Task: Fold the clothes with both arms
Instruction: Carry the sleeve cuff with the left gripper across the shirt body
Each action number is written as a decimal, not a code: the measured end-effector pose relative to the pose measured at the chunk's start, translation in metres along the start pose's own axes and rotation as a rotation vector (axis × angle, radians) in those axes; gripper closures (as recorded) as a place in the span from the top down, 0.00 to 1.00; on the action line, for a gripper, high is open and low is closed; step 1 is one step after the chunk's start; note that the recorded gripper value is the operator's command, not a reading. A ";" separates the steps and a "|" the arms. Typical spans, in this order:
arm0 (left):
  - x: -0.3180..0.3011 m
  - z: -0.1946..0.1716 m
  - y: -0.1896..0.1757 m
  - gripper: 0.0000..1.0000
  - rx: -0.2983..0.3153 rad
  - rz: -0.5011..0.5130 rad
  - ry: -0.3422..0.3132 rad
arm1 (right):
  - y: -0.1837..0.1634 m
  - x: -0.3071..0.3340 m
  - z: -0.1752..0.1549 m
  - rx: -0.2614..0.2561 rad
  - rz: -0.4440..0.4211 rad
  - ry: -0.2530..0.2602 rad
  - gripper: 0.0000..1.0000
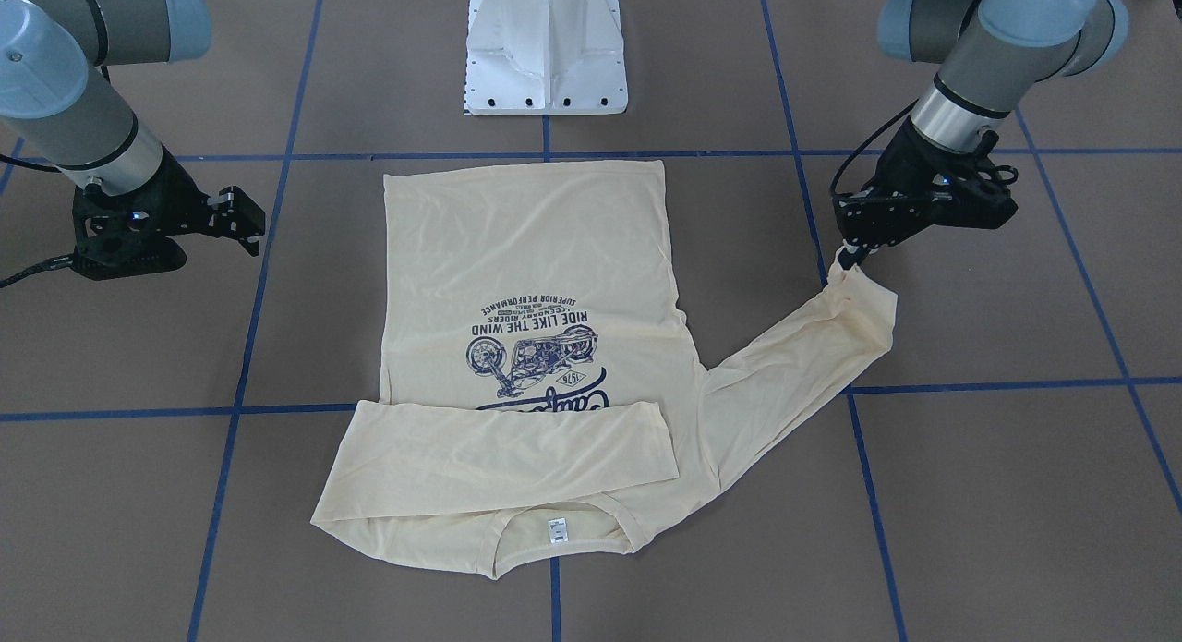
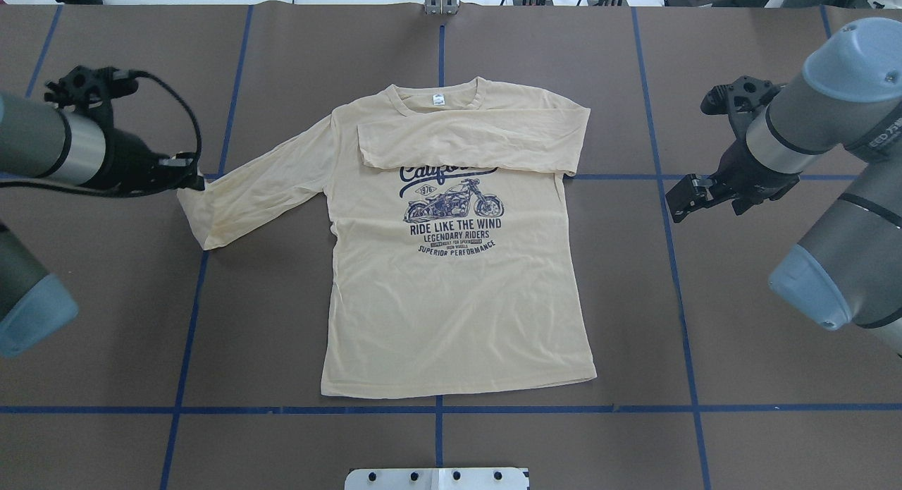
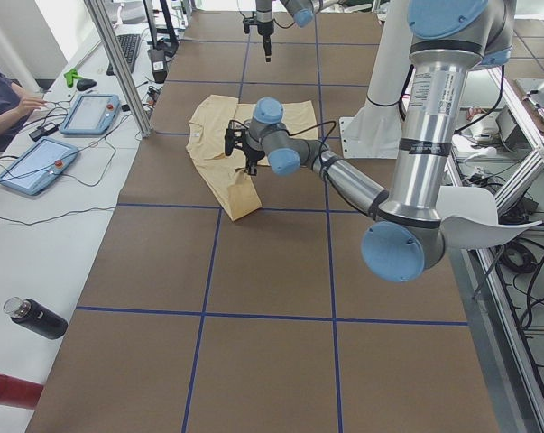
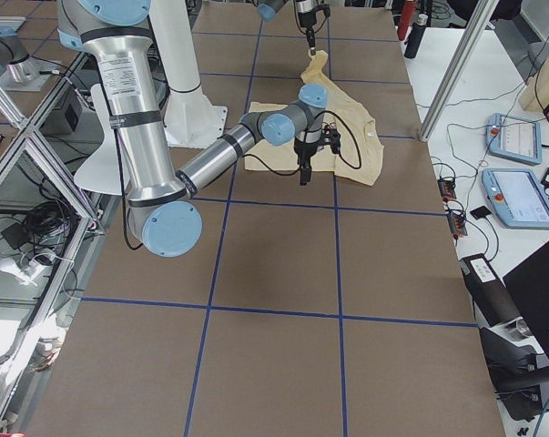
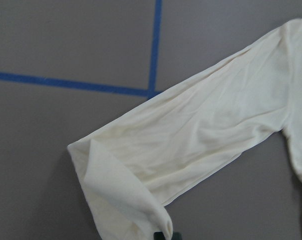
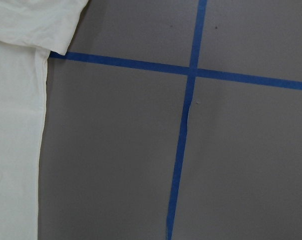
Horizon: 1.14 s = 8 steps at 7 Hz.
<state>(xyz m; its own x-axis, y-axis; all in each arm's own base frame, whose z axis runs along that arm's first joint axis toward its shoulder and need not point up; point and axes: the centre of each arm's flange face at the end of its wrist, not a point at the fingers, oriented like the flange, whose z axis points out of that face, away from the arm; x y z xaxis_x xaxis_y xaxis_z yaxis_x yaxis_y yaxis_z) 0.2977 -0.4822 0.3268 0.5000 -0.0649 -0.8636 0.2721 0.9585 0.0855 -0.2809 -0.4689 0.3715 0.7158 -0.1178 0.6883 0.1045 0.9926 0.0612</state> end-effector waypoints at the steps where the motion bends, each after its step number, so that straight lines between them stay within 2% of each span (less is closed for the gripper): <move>1: 0.044 -0.001 -0.026 0.00 0.000 -0.019 0.023 | 0.003 0.004 0.002 -0.005 0.005 0.004 1.00; 3: 0.132 -0.010 -0.058 0.00 -0.015 -0.080 0.111 | 0.004 0.008 0.005 -0.010 0.013 0.009 1.00; 5: 0.232 -0.020 -0.061 0.00 -0.055 -0.162 0.211 | 0.005 0.009 0.007 -0.014 0.017 0.013 1.00; 6: 0.276 -0.009 -0.052 0.00 -0.088 -0.188 0.246 | 0.005 0.009 0.008 -0.015 0.019 0.015 1.00; 8: 0.314 0.036 -0.036 0.00 -0.124 -0.202 0.282 | 0.003 0.012 0.012 -0.021 0.024 0.021 1.00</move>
<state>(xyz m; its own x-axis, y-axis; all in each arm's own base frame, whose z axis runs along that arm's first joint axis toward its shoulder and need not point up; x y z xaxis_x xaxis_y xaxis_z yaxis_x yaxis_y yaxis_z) 0.4742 -0.5469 0.0704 0.1953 -0.1937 -0.9614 0.2317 0.9617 -0.1467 -0.2808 -0.4668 0.3886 0.7329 -0.0945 0.6737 0.1015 0.9944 0.0291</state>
